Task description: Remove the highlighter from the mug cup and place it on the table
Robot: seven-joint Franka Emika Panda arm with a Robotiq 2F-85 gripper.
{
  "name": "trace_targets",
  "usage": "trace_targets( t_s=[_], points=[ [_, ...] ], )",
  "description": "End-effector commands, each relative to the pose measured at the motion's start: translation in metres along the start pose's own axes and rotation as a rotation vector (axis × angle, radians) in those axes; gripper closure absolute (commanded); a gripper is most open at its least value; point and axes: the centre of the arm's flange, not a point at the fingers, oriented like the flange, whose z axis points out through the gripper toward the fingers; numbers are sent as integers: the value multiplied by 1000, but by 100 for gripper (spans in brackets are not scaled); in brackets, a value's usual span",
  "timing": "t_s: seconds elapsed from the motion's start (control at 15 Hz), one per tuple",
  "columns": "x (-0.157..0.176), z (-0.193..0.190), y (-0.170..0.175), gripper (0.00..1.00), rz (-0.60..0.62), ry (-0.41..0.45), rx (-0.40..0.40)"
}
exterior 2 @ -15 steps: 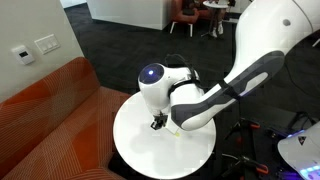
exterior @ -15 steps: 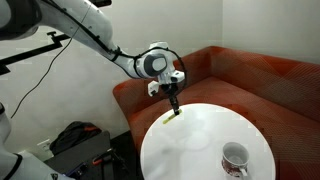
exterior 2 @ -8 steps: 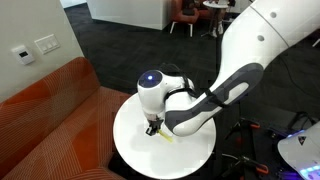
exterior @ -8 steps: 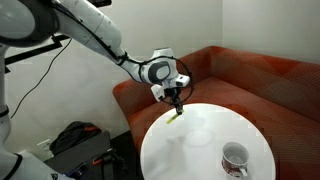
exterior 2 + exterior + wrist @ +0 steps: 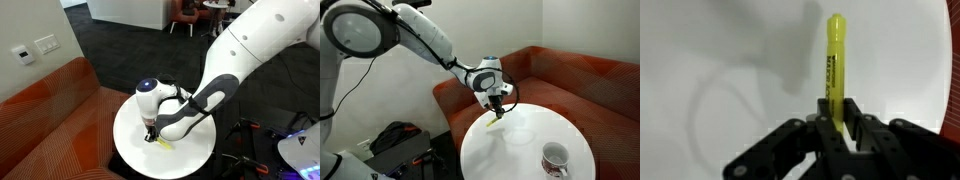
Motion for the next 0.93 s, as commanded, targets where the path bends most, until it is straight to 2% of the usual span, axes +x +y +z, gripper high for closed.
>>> trace_targets(
  t_s=[0.0,0.47,0.53,0.6,0.87],
  points=[
    [17,4,-1,95,-19,-50,33],
    [28,18,2,95,2,-103,43],
    [28,19,2,54,5,-105,38],
    [29,21,2,53,5,-107,38],
    [32,21,1,25,7,-107,37]
  ],
)
